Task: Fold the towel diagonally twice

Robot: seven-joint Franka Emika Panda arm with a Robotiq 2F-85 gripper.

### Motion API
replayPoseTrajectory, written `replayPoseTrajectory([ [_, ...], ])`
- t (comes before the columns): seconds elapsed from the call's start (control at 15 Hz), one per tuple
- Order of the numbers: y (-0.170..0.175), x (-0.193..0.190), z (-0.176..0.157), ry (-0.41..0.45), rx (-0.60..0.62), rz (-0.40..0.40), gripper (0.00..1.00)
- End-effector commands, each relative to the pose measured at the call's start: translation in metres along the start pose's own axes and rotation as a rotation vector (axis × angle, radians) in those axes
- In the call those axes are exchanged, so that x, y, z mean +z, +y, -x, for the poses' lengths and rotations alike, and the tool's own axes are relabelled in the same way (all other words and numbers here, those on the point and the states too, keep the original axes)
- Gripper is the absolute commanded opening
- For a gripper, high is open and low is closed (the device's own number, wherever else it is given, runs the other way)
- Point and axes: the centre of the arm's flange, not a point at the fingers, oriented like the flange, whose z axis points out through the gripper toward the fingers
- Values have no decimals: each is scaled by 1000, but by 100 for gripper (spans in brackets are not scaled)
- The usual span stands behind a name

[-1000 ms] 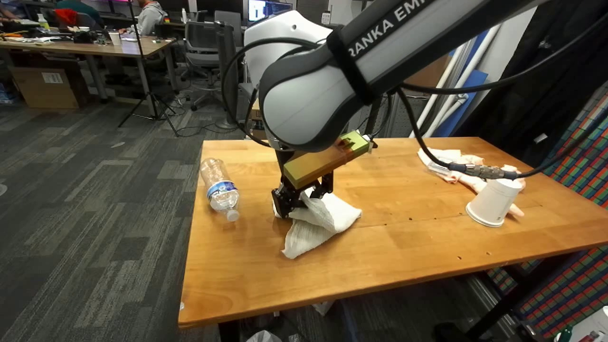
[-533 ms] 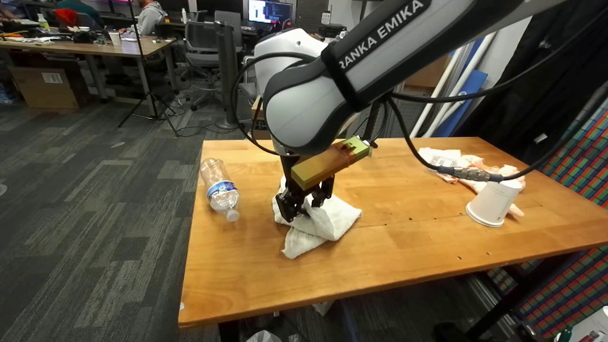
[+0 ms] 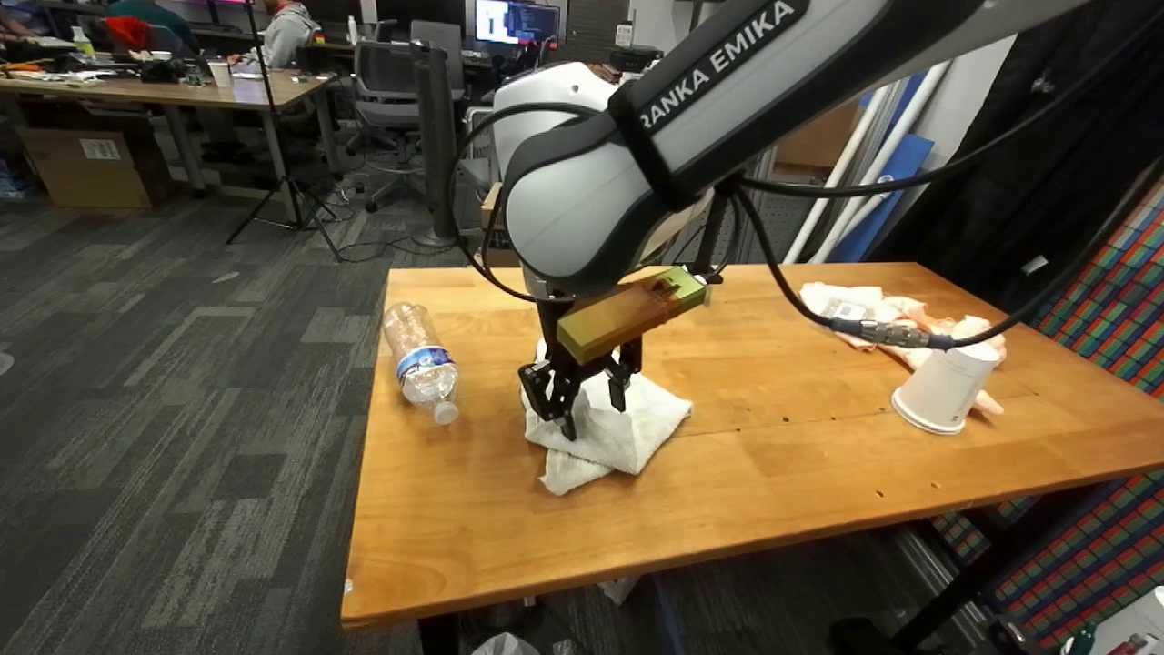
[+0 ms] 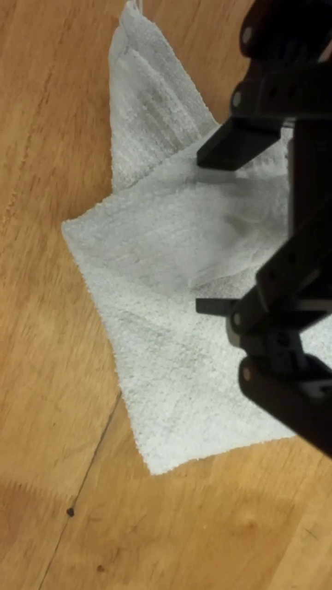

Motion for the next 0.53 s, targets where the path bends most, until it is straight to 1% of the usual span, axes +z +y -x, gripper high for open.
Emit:
replayPoseTrajectory([
  [0.0, 4, -9, 2, 10, -7, -48, 100],
  [0.13, 3, -14, 9, 17, -7, -70, 100],
  [0.47, 1, -44, 31, 125, -9, -100, 100],
])
